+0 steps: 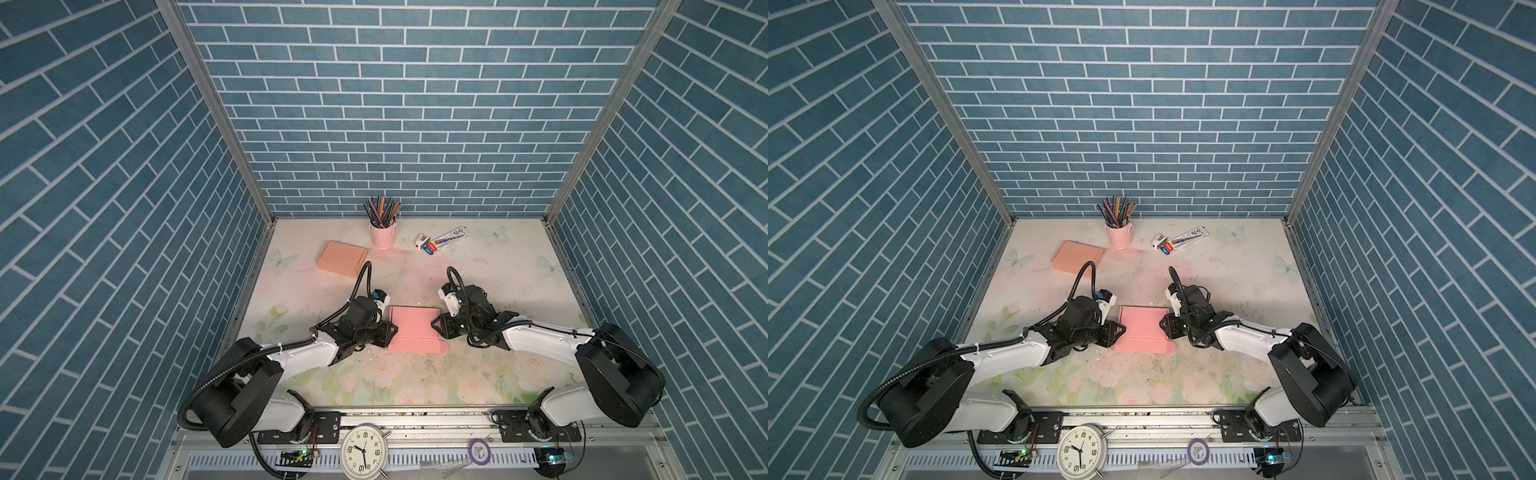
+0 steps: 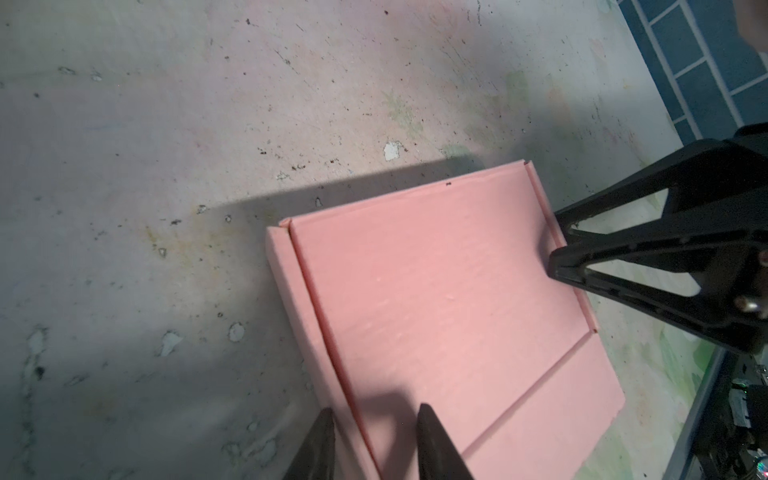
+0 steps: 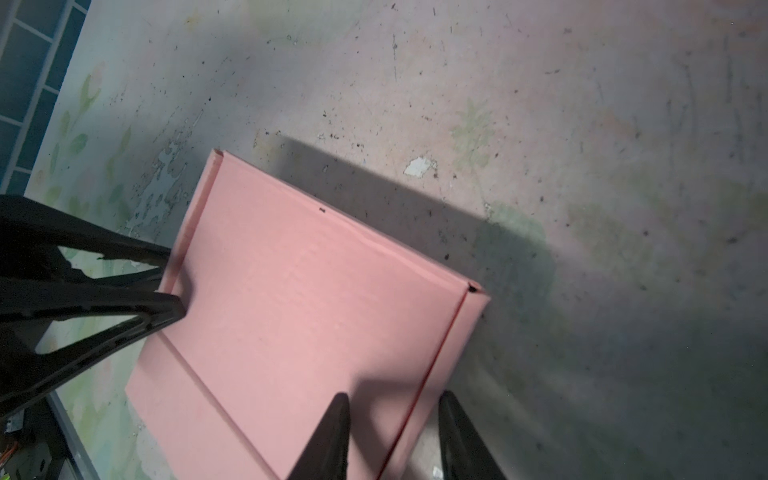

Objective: Fold the paper box

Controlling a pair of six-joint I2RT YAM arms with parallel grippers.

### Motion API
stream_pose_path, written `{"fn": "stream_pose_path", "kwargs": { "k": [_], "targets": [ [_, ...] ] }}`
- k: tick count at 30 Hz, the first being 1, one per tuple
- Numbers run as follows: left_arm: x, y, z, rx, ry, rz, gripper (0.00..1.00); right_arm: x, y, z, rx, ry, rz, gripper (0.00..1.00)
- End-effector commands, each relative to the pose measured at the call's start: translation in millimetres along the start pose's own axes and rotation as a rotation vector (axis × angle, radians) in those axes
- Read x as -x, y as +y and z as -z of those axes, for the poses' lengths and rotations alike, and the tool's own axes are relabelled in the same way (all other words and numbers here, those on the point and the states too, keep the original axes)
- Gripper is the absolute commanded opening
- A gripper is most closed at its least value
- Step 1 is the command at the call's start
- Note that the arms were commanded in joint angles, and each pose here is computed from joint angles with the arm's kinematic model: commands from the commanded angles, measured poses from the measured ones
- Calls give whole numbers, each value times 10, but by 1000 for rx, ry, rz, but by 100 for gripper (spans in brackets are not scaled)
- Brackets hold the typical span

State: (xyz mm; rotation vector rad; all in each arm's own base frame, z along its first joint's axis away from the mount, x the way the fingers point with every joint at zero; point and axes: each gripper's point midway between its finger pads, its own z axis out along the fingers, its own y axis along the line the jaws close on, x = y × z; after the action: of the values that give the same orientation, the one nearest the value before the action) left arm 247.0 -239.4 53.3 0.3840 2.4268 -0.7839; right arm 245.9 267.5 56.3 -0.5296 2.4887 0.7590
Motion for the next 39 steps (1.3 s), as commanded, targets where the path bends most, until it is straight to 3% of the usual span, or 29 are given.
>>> {"fn": "stream_pose_path", "kwargs": {
  "k": [1, 6, 11, 21, 32, 39],
  "targets": [
    [-52, 77, 18, 27, 5, 14, 33, 66, 50, -28, 23, -5, 33, 36],
    [-56, 102, 24, 40, 0, 15, 32, 36, 22, -10, 14, -5, 21, 37],
    [-46, 101, 44, 40, -4, 21, 33, 11, -17, 68, -5, -20, 4, 44],
    [15, 49, 199, 36, -35, 26, 55, 12, -37, 270, -39, -44, 0, 55],
    [-171, -55, 374, 8, -4, 29, 61, -226, 20, 548, -29, 6, -7, 60],
    [-261, -219, 436, -15, 3, 10, 61, -380, 196, 620, 81, 27, -54, 62]
  ]
}}
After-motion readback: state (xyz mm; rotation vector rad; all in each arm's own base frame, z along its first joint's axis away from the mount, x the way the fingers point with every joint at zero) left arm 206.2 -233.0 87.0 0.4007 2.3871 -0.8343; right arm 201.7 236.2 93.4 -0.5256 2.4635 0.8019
